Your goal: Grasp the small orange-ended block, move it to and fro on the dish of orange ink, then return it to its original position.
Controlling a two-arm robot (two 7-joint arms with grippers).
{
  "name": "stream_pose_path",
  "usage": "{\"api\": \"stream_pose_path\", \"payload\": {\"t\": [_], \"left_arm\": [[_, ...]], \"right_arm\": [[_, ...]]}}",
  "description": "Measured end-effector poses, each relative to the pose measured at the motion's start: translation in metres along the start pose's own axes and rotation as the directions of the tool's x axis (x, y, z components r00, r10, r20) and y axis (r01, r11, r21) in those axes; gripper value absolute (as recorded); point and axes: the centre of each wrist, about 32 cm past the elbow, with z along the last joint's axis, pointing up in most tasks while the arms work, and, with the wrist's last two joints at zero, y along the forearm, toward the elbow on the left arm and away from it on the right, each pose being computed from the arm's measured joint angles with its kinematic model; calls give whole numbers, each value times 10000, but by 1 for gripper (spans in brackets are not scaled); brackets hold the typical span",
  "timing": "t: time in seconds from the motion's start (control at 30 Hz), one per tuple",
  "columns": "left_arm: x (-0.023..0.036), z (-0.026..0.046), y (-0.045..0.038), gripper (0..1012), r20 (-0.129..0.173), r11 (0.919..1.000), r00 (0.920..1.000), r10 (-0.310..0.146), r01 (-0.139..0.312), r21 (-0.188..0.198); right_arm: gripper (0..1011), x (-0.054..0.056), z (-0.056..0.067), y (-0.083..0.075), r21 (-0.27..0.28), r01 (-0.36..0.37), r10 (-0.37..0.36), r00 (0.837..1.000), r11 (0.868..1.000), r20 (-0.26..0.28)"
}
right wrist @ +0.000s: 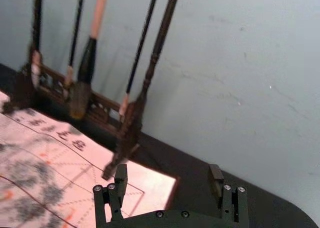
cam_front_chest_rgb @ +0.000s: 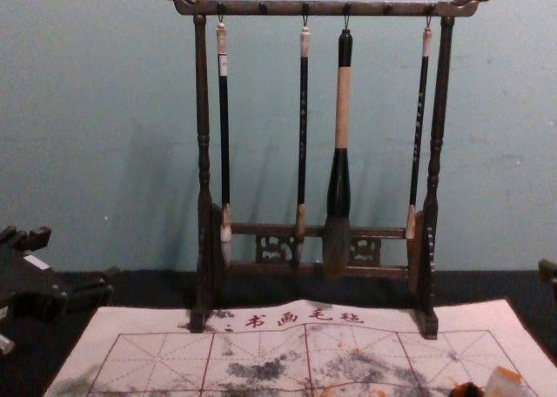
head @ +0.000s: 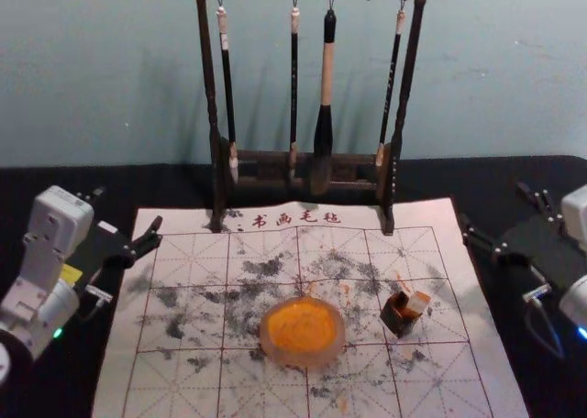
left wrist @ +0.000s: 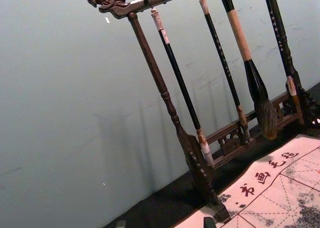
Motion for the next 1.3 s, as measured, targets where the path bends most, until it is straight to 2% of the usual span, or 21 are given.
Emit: {"api": "stream_pose_path", "payload": {"t": [0.2,0.3,0.33,0.53,0.73,0.8,0.83,0.93,0.97,1.03,1.17,1.3], "left_arm": [[0,0,0,1001,0,10000,10000,-1,1,0],[0,0,0,1001,0,10000,10000,0,0,0],[0,0,0,1001,0,10000,10000,0,0,1],[0,0,0,1001,0,10000,10000,1,-1,0],[0,0,0,1001,0,10000,10000,-1,1,0],[0,0,0,1001,0,10000,10000,-1,1,0],[0,0,0,1001,0,10000,10000,0,0,-1],[0,0,0,1001,0,10000,10000,-1,1,0],[0,0,0,1001,0,10000,10000,0,0,0],[0,0,0,1001,0,10000,10000,0,0,0],[0,0,0,1001,0,10000,10000,-1,1,-1],[0,0,0,1001,0,10000,10000,-1,1,0]], "right_arm": [[1000,42,11,-135,636,-723,753,9961,9954,-462],[1000,52,7,-223,989,-1333,1405,9876,9861,-698],[1000,52,7,-223,989,-1333,1405,9876,9861,-698],[1000,29,-17,-356,1229,-2547,2664,9596,9592,-904],[1000,16,-48,-404,1155,-3431,3540,9306,9322,-928],[1000,11,-76,-413,1037,-3830,3928,9141,9179,-1006],[1000,11,-76,-413,1037,-3830,3928,9141,9179,-1006],[1000,8,-105,-410,895,-4229,4310,8954,9017,-1120],[1000,8,-105,-410,895,-4229,4310,8954,9017,-1120],[1000,-8,-140,-398,727,-4526,4584,8801,8887,-1236],[1000,-22,-176,-381,529,-4710,4737,8706,8805,-1331],[1000,-36,-208,-352,301,-4718,4709,8704,8812,-1436]]}}
